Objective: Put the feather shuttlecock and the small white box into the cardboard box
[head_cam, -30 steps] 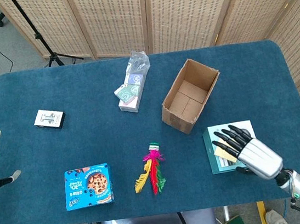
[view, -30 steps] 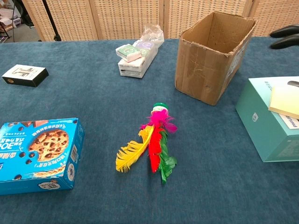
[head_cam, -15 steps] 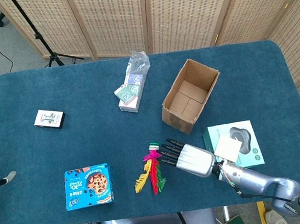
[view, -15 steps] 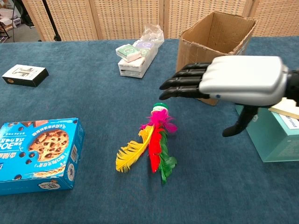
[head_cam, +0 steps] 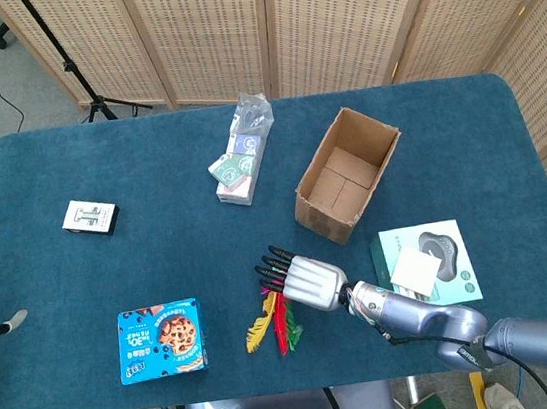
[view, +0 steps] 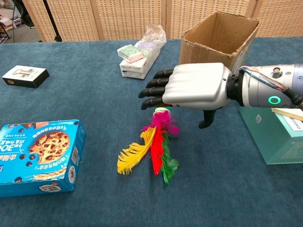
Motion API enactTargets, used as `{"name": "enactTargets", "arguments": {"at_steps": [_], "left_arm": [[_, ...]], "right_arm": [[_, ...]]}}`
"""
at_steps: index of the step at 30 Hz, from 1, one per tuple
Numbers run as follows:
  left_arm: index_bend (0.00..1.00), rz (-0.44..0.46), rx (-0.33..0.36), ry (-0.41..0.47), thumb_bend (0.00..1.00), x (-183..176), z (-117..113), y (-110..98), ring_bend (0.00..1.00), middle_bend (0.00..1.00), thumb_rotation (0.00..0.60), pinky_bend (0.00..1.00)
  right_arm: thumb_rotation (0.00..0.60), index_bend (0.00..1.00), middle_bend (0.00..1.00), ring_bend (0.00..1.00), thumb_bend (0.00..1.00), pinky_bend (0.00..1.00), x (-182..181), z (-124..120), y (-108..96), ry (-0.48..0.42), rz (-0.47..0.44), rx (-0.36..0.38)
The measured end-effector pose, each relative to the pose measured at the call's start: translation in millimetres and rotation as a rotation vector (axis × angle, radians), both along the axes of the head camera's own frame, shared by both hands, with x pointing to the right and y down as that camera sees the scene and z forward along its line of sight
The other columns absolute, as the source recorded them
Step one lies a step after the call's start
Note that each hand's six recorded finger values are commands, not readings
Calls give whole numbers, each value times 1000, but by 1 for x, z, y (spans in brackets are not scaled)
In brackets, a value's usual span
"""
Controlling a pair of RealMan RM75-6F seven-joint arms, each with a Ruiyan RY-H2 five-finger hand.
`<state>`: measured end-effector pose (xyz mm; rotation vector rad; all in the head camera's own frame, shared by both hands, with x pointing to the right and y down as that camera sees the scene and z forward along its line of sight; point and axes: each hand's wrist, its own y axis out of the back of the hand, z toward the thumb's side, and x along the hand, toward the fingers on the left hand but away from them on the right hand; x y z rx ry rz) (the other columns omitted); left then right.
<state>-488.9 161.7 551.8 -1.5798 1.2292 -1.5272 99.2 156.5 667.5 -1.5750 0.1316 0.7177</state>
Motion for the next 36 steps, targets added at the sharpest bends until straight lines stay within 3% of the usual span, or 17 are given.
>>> {"name": "enactTargets", "arguments": {"at_steps": [15, 21, 32, 36], "left_arm": [[0, -10, -5, 24, 0, -5, -2, -1, 0, 0, 600, 2], [0, -7, -10, 27, 0, -5, -2, -2, 0, 0, 600, 2], [0, -7, -15, 31, 0, -4, -1, -2, 0, 0, 600, 2], [0, -8, -16, 33, 0, -5, 0, -2, 0, 0, 600, 2]], "right_arm": [[600, 148, 25, 0, 2, 64, -12, 29, -5, 128, 10, 79], [600, 191, 41, 0, 48, 64, -15, 37, -5, 154, 8, 93], [600, 389, 120, 8, 341, 64, -20, 49, -1, 166, 10, 91], [600, 462, 212, 98, 428, 69, -21, 49, -1, 150, 17, 92]]}}
